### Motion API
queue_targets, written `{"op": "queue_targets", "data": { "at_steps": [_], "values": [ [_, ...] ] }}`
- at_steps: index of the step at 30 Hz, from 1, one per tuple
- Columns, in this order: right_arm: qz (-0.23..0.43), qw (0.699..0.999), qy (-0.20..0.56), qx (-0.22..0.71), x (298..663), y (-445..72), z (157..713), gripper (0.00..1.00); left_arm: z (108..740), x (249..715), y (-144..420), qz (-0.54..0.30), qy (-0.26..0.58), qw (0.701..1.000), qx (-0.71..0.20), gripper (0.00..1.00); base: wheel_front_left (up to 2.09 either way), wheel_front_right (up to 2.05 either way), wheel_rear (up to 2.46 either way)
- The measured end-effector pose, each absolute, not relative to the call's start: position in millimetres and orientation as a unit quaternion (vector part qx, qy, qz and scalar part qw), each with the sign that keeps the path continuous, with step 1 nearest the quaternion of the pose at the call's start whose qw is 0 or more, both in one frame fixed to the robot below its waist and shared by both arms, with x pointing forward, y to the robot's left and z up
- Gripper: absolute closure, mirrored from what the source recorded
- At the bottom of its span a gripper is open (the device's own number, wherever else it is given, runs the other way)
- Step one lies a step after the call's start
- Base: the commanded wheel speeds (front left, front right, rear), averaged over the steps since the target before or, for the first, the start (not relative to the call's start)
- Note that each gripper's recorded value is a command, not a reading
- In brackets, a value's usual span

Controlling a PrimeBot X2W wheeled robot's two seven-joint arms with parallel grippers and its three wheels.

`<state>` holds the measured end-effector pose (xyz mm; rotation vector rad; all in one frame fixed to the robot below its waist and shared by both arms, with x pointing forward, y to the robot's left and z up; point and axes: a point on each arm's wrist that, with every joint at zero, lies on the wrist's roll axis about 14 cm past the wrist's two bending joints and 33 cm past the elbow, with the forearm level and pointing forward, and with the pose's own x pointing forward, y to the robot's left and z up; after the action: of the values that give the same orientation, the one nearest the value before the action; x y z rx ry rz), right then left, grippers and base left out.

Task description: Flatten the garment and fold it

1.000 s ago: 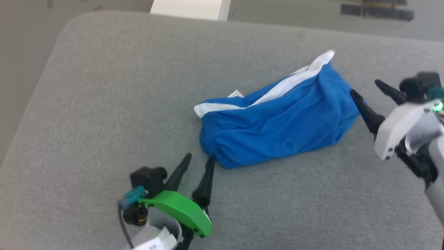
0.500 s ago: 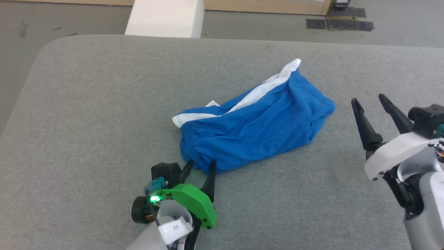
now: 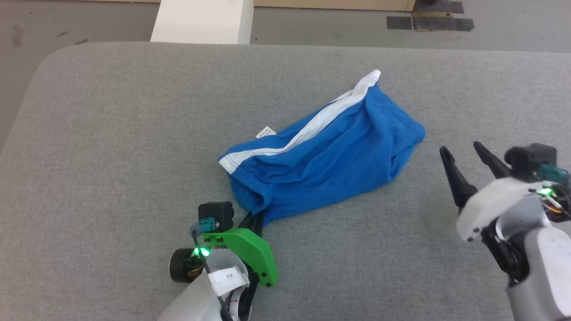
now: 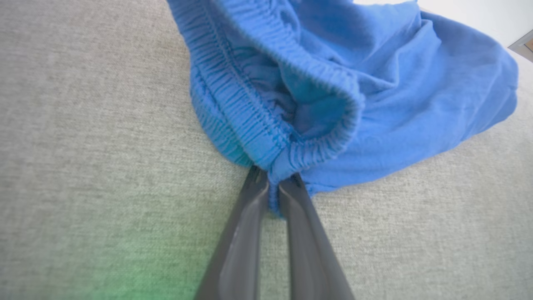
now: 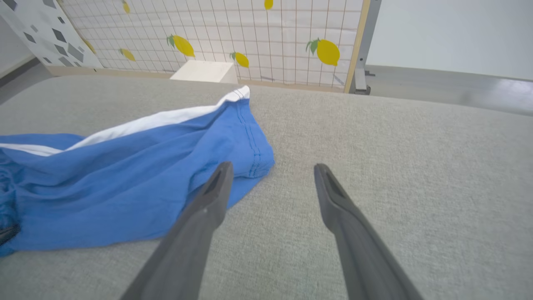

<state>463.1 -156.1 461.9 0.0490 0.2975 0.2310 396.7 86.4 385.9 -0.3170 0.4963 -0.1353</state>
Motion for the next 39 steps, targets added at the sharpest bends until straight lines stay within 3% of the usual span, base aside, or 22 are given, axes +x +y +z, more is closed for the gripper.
{"op": "queue_targets", "data": {
  "at_steps": [14,23,24,25,26,31,39],
  "values": [
    [0.114,0.955,0.273,0.026,516.1,-124.1,402.6,0.0,386.3,407.2,82.7,-0.073,0.24,0.954,-0.163,1.0,0.0,0.0,0.0],
    [0.118,0.92,0.375,0.014,522.9,-107.9,365.0,0.0,379.9,409.6,88.8,-0.062,0.242,0.953,-0.169,1.0,0.0,0.0,0.0],
    [0.119,0.916,0.384,0.011,522.6,-106.5,363.7,0.43,380.0,409.6,89.0,-0.062,0.242,0.953,-0.17,1.0,0.0,0.0,0.0],
    [0.122,0.912,0.392,0.009,522.1,-104.7,362.8,0.67,380.2,409.6,89.1,-0.062,0.241,0.953,-0.17,1.0,0.0,0.0,0.0],
    [0.124,0.908,0.399,0.006,520.7,-103.3,362.1,1.0,380.7,409.5,88.7,-0.063,0.24,0.954,-0.17,1.0,0.0,0.0,0.0],
    [0.132,0.915,0.381,-0.002,520.7,-99.4,371.5,1.0,384.7,410.1,86.7,-0.067,0.235,0.955,-0.168,1.0,0.0,0.0,0.0],
    [0.129,0.949,0.287,-0.013,503.5,-114.0,402.1,1.0,403.1,403.8,96.1,-0.076,0.201,0.966,-0.143,1.0,0.0,0.0,0.0]
  ]
}}
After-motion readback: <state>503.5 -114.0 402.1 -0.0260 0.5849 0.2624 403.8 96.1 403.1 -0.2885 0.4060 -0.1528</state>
